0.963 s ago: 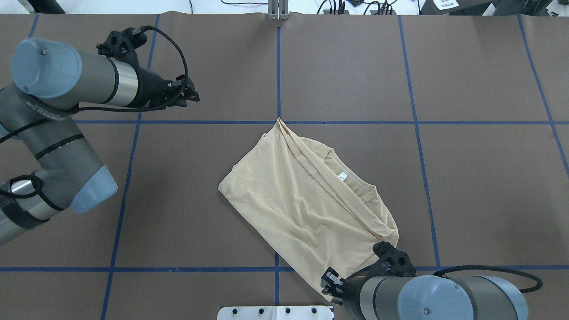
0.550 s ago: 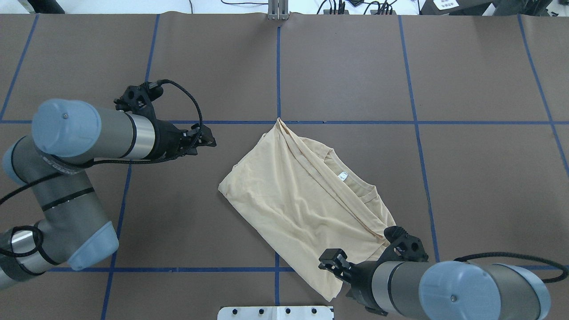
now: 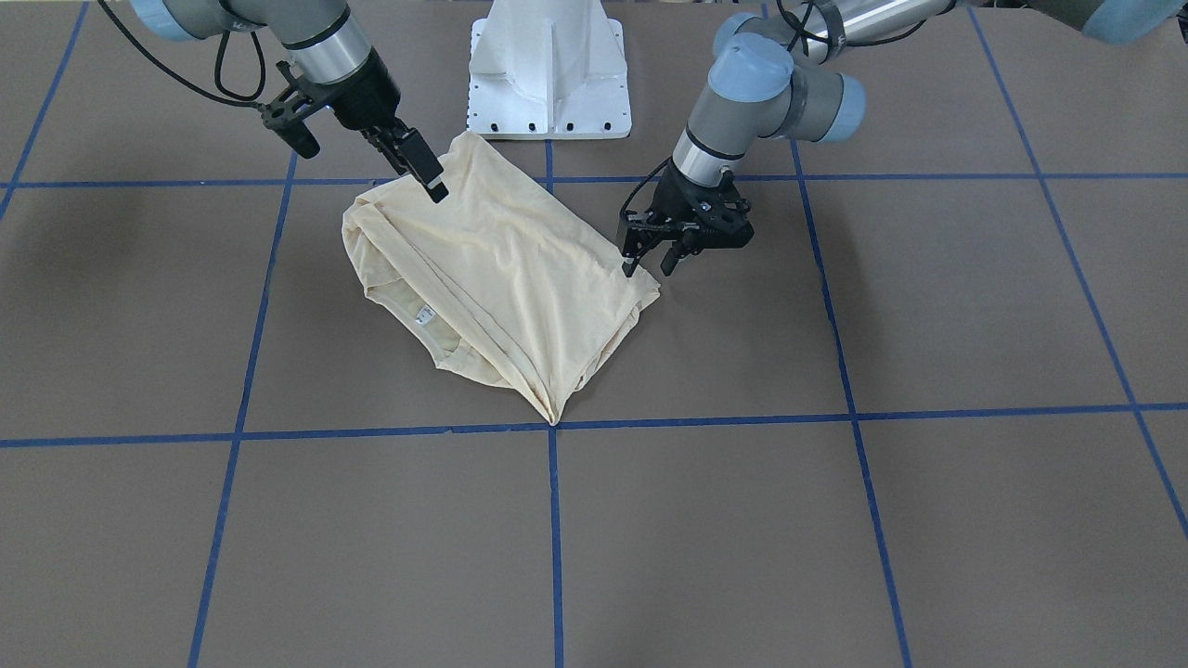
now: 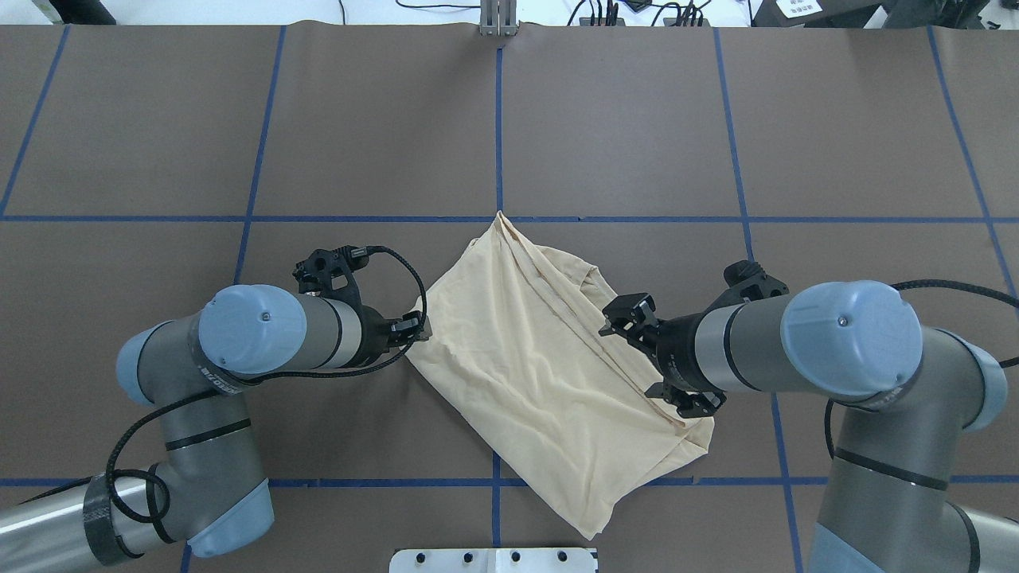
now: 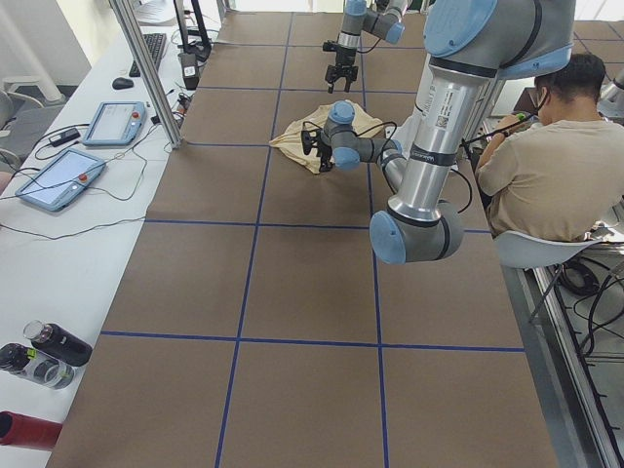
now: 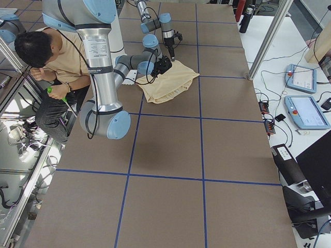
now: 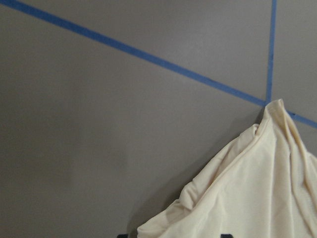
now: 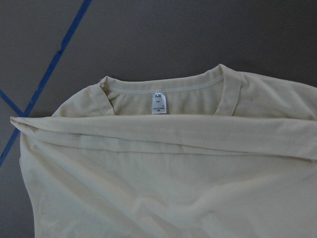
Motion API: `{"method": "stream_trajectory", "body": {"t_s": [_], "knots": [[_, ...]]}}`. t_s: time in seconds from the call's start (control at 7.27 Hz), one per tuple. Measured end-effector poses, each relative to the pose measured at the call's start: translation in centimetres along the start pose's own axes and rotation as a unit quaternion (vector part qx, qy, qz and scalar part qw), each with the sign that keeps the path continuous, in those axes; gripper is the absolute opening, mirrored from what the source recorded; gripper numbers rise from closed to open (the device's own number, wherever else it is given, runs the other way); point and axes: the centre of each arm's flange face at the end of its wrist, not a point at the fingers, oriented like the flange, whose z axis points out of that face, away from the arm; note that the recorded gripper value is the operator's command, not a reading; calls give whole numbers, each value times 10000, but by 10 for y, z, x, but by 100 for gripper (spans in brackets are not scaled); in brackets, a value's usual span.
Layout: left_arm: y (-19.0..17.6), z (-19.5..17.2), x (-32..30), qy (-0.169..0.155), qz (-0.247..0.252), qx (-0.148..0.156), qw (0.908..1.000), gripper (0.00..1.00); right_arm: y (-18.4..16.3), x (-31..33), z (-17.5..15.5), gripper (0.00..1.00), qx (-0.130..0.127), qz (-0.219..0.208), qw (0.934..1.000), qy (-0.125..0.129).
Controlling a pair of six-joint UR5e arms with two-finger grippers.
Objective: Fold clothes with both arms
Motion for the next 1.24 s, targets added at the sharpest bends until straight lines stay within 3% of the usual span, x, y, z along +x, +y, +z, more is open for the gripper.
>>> {"method": "stream_trajectory", "body": {"t_s": [1.24], "knots": [[-13,10,-6,-114,-28,64,9999,58,-27,-22,3,100,222,17,9997,-92]]}}
